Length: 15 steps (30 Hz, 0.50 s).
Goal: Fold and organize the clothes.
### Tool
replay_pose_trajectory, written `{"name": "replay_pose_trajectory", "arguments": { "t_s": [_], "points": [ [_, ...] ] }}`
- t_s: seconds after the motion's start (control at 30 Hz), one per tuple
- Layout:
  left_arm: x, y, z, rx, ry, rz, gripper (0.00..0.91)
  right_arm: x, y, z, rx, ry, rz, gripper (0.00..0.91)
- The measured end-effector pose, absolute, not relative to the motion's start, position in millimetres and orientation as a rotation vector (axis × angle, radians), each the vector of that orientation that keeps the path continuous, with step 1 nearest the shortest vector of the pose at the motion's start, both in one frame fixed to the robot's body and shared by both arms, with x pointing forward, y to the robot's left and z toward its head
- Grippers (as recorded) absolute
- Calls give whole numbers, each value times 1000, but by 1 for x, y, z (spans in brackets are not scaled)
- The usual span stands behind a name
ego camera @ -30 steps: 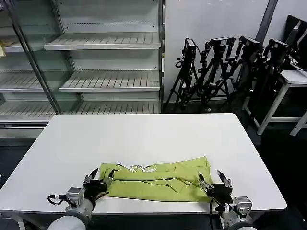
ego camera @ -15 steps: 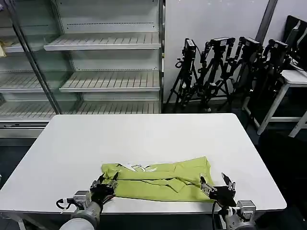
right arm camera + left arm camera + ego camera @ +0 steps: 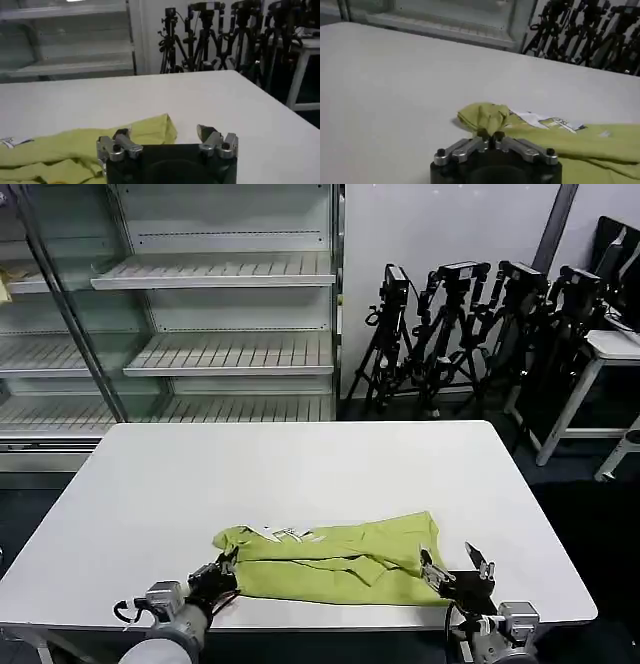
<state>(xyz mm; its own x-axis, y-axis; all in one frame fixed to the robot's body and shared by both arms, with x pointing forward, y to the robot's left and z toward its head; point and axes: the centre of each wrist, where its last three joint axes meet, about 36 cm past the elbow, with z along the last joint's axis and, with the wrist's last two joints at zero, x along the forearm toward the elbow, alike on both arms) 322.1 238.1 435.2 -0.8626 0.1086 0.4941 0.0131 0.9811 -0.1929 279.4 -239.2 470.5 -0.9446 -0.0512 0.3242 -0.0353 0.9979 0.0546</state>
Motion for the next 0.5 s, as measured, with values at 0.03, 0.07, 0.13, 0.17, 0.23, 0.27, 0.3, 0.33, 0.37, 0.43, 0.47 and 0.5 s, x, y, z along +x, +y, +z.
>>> {"name": "replay_pose_trajectory", "arguments": {
  "t_s": [0.03, 0.07, 0.13, 0.17, 0.23, 0.27, 0.3, 0.33, 0.37, 0.43, 0.47, 0.5],
  "points": [
    [322, 241, 437, -79, -2600, 255, 20, 280, -239, 471, 63, -2810, -68, 907],
    [322, 244, 438, -71, -2599, 261, 20, 280, -240, 471, 64, -2811, -68, 907],
    [322, 252, 442, -56, -2600, 271, 20, 281, -240, 472, 65, -2813, -68, 907],
    [323, 257, 444, -43, -2603, 274, 20, 281, -240, 472, 67, -2813, -68, 907],
    [323, 268, 448, -19, -2604, 277, 20, 282, -239, 471, 69, -2812, -71, 907],
    [323, 275, 449, -4, -2605, 277, 20, 283, -239, 471, 71, -2812, -72, 907],
    [324, 282, 452, 11, -2608, 274, 20, 283, -238, 471, 73, -2812, -73, 907],
    [325, 289, 454, 25, -2612, 271, 20, 284, -238, 471, 75, -2811, -73, 907],
    [326, 297, 458, 42, -2615, 269, 20, 284, -238, 471, 77, -2811, -73, 907],
    [327, 312, 464, 71, -2621, 266, 20, 286, -237, 470, 82, -2810, -74, 907],
    [329, 321, 468, 91, -2627, 262, 20, 286, -237, 470, 84, -2810, -75, 907],
    [330, 329, 472, 108, -2634, 258, 20, 287, -237, 469, 86, -2809, -75, 907]
  ]
}}
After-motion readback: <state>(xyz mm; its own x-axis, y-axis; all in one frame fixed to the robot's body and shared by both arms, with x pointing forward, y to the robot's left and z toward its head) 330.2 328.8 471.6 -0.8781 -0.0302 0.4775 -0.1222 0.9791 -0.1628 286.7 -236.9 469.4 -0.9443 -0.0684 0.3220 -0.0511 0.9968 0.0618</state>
